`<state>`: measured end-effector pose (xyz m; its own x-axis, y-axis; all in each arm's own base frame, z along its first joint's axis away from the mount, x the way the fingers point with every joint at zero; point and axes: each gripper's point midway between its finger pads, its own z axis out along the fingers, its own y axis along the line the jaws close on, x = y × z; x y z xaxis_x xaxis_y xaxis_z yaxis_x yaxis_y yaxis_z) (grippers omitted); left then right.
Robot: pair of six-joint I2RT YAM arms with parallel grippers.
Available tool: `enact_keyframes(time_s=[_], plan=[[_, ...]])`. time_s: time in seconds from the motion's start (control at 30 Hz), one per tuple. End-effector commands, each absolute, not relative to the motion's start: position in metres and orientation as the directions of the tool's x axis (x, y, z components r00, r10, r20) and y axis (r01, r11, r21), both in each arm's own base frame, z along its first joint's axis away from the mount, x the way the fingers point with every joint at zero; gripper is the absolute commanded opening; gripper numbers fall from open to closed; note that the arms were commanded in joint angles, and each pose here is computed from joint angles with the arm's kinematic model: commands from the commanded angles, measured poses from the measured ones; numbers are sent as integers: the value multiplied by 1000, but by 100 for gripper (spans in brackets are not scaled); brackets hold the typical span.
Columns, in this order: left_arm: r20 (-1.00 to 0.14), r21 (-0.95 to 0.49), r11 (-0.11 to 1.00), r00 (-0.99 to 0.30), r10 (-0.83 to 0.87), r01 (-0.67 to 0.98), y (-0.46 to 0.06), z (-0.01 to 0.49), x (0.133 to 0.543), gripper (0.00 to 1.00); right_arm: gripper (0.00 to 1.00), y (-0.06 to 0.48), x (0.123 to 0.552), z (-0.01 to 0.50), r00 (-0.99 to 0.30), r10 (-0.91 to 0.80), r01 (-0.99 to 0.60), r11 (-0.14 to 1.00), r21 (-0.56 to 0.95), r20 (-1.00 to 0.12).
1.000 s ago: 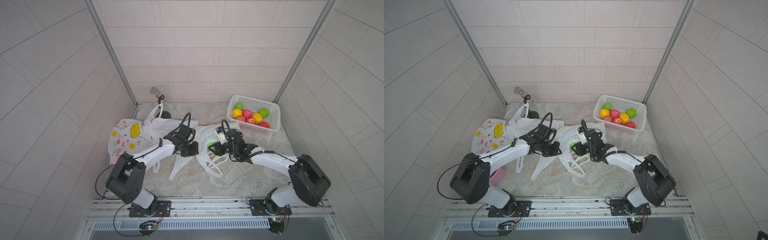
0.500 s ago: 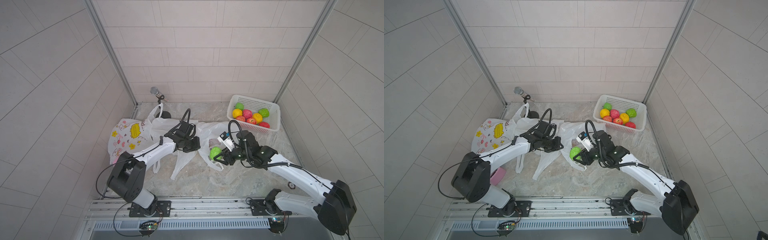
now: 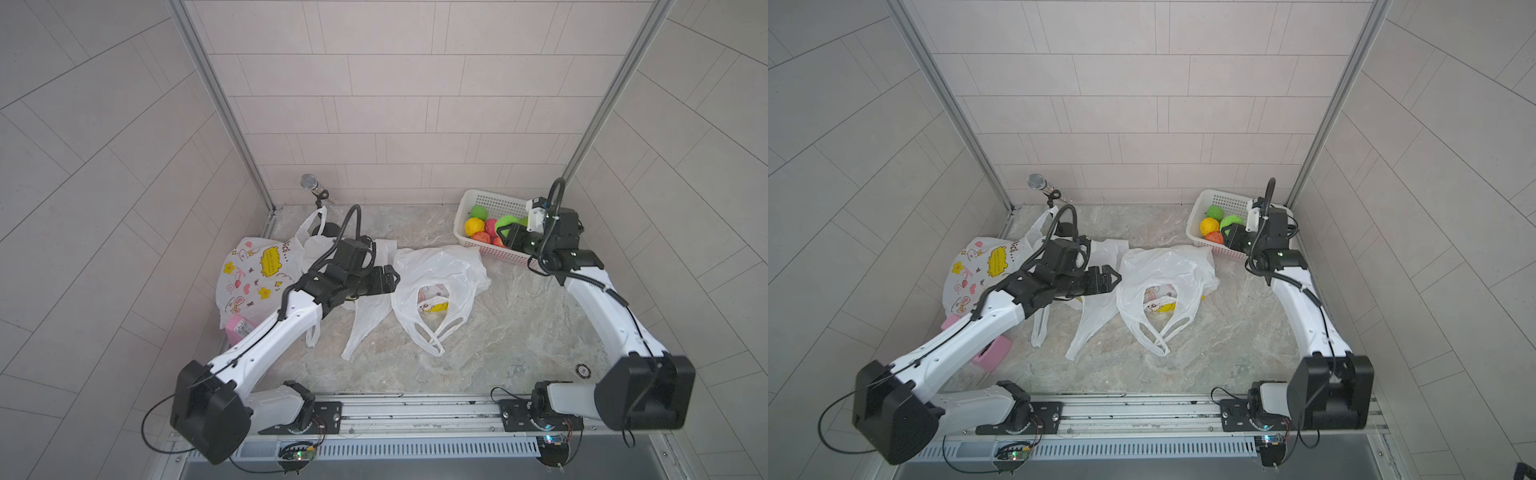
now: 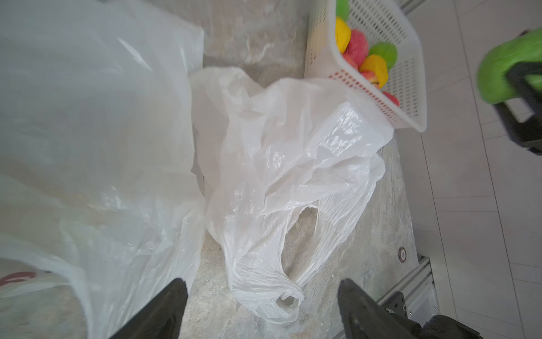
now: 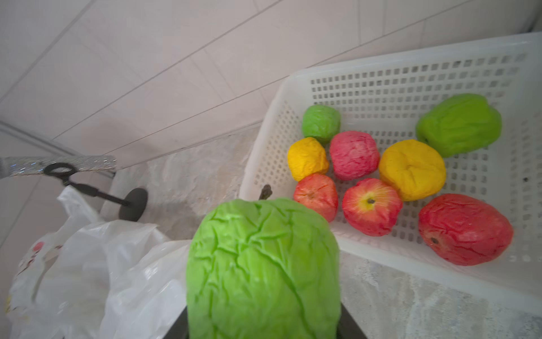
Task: Untie the knot of a plastic bag & take out the apple
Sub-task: Place the apple in the basket.
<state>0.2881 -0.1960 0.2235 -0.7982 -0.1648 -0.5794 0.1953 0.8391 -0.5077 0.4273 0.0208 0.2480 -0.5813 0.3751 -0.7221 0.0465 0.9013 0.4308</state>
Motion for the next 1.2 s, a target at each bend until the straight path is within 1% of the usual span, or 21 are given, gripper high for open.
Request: enact_keyframes(time_s=[0.0, 0.03, 0.07, 0.13, 0.17, 0.23, 0.27, 0.3, 0.4, 0.57, 0.67, 0.7, 0.73, 0.8, 0.87, 0.93, 0.97, 1.0, 1.07, 1.17], plan=[[-709, -335, 936, -684, -171, 113, -138, 241, 279, 95, 33, -10, 460, 232, -578, 411, 173, 906, 386, -705], [-748, -287, 955, -639, -179, 69, -118, 247, 274, 99, 38, -15, 473, 226, -591, 416, 182, 903, 388, -691], [-777, -249, 968, -603, -182, 28, -100, 252, 268, 100, 43, -19, 482, 219, -603, 424, 197, 900, 389, -676], [-828, -174, 981, -527, -191, -83, -62, 260, 254, 100, 59, -24, 502, 211, -628, 432, 213, 896, 391, -648], [-845, -154, 981, -498, -194, -121, -48, 262, 247, 100, 65, -24, 507, 206, -645, 427, 214, 897, 386, -634], [-864, -109, 983, -476, -166, -145, -34, 258, 238, 100, 82, -21, 517, 202, -685, 409, 203, 902, 381, -603], [-866, -102, 984, -474, -160, -145, -32, 255, 236, 100, 92, -22, 518, 203, -698, 404, 207, 904, 374, -591], [-869, -102, 984, -468, -159, -143, -30, 254, 234, 100, 100, -22, 517, 206, -713, 398, 214, 907, 361, -577], [-870, -112, 984, -464, -166, -142, -30, 248, 231, 100, 100, -20, 507, 217, -717, 388, 205, 912, 356, -579], [-857, -101, 974, -479, -188, -202, -22, 242, 236, 100, 100, -4, 474, 234, -687, 364, 131, 913, 386, -629], [-843, -128, 963, -486, -232, -237, -20, 236, 241, 100, 100, 4, 456, 235, -649, 351, 95, 918, 386, -675], [-836, -147, 961, -490, -247, -233, -23, 235, 244, 100, 98, 3, 453, 236, -630, 347, 90, 921, 378, -695], [-830, -167, 960, -493, -260, -225, -26, 234, 246, 100, 89, -2, 451, 232, -623, 345, 107, 927, 360, -702], [-819, -191, 959, -503, -274, -212, -30, 232, 249, 100, 78, -8, 455, 223, -640, 340, 124, 931, 344, -689], [-818, -193, 958, -504, -277, -214, -30, 234, 249, 100, 65, -11, 464, 208, -683, 345, 146, 928, 343, -644], [-820, -188, 955, -500, -280, -228, -26, 234, 247, 100, 50, -11, 478, 189, -718, 355, 167, 923, 348, -598], [-821, -191, 954, -495, -283, -230, -25, 234, 246, 100, 44, -11, 485, 185, -723, 365, 174, 918, 357, -586], [-822, -192, 954, -493, -285, -232, -24, 235, 245, 100, 42, -10, 494, 174, -736, 375, 183, 912, 367, -564], [-821, -196, 952, -492, -290, -235, -22, 236, 242, 100, 42, -6, 512, 158, -749, 387, 187, 902, 389, -537], [-822, -202, 953, -490, -291, -227, -21, 238, 239, 100, 41, 2, 539, 127, -794, 396, 188, 881, 433, -462]])
